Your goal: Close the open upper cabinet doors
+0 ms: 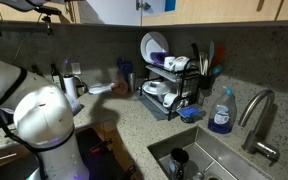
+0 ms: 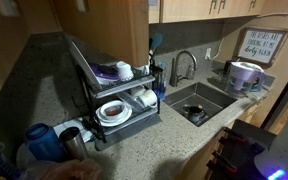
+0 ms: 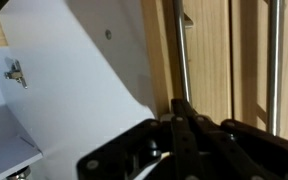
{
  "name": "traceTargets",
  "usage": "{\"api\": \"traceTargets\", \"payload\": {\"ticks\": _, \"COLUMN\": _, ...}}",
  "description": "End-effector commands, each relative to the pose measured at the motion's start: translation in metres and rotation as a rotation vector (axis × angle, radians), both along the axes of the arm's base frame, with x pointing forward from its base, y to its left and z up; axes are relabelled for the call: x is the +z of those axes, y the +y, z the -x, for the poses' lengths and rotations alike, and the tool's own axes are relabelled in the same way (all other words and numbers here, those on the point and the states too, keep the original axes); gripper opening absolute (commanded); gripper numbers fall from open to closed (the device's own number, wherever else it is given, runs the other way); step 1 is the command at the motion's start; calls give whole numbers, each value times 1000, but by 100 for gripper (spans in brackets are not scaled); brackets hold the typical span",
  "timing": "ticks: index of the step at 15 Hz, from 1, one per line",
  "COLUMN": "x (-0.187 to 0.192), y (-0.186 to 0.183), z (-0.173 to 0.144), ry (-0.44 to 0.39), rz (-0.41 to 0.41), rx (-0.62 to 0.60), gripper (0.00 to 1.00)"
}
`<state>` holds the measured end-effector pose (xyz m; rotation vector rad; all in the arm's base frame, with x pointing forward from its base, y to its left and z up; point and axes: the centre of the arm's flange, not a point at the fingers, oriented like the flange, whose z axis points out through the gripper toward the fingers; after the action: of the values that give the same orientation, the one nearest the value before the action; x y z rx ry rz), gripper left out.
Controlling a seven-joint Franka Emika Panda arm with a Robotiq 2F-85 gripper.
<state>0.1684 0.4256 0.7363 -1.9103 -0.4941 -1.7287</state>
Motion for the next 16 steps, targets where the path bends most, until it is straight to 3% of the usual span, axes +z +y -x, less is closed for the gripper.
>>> {"api": "traceTargets", "payload": {"ticks": 1, "x": 1, "y": 5, "z": -6, "ry": -19, "rz": 33, "rx": -49, "gripper": 0}}
{"api": "traceTargets", "payload": {"ticks": 7, "x": 5, "y": -8, "z": -4, "ry": -51, "rz": 56, "rx": -101, "gripper": 0}}
{"api": "traceTargets", "payload": {"ticks": 16, "x": 13, "y": -57, "z": 4, "ry": -47, "rz": 86, "rx": -242, "gripper": 0}}
